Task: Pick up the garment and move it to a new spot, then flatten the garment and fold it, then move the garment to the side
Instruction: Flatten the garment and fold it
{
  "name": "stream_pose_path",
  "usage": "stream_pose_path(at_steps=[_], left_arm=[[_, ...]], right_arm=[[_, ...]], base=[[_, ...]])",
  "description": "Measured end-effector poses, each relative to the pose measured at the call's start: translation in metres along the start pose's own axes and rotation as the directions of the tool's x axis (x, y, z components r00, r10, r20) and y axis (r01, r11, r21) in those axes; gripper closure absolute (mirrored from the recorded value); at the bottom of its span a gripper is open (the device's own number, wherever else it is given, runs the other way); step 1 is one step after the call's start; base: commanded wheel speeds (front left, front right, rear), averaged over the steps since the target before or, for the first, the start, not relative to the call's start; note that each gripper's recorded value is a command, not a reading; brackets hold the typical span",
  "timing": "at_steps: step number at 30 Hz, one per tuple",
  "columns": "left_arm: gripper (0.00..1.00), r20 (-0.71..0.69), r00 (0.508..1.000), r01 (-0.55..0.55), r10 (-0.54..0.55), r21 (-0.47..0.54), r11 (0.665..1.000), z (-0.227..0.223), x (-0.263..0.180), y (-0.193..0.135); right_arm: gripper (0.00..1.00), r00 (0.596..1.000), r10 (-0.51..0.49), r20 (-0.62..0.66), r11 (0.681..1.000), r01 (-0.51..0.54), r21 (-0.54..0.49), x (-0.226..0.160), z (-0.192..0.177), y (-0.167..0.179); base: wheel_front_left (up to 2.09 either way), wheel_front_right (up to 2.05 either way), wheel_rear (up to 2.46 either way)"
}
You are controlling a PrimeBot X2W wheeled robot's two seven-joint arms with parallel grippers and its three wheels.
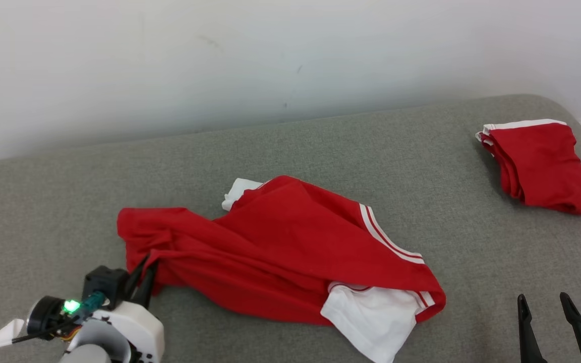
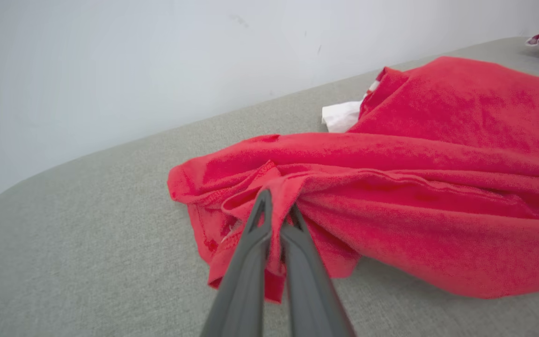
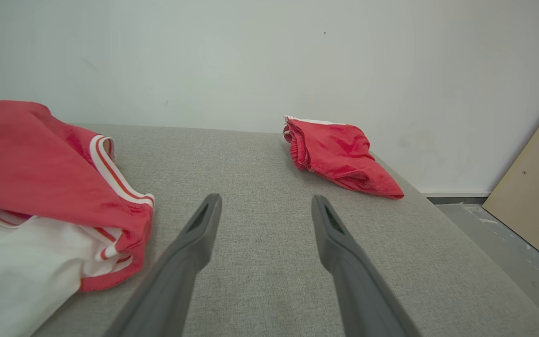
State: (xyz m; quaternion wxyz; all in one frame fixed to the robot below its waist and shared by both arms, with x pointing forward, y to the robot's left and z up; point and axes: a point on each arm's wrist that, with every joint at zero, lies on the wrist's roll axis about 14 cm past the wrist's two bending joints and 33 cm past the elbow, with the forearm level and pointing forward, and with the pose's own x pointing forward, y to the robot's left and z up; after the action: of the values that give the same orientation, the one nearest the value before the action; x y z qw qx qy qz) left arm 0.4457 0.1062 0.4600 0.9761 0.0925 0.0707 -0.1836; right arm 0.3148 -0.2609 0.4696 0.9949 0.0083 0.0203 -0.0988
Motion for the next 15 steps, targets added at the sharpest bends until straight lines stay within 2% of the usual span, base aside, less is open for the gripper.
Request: stream_pose_path(at_steps=[7, 11, 15], left_arm=[[1.0, 0.11, 0.994, 0.018, -0.027, 0.084, 0.996, 0.048, -0.021, 0.003], [1.0, 0.111, 0.993, 0.02, -0.034, 0.123, 0.992, 0.05, -0.049, 0.003], [1.0, 0.069, 0.997, 0.036, -0.043, 0.098, 0.994, 0.032, -0.08, -0.01]], right_arm=[[0.0, 1.0, 0.001, 0.013, 1.0, -0.001, 0.007, -0.007, 0.003, -0.001], [0.0, 1.0, 0.018, 0.023, 1.0, -0.018, 0.011, -0.008, 0.005, 0.004], [0.0, 0.999, 0.032, 0.03, 0.999, -0.033, 0.011, -0.006, 0.007, 0.008]], base=[[0.0, 0.0, 0.0], [0.0, 0.0, 0.0], [0.0, 0.0, 0.0]])
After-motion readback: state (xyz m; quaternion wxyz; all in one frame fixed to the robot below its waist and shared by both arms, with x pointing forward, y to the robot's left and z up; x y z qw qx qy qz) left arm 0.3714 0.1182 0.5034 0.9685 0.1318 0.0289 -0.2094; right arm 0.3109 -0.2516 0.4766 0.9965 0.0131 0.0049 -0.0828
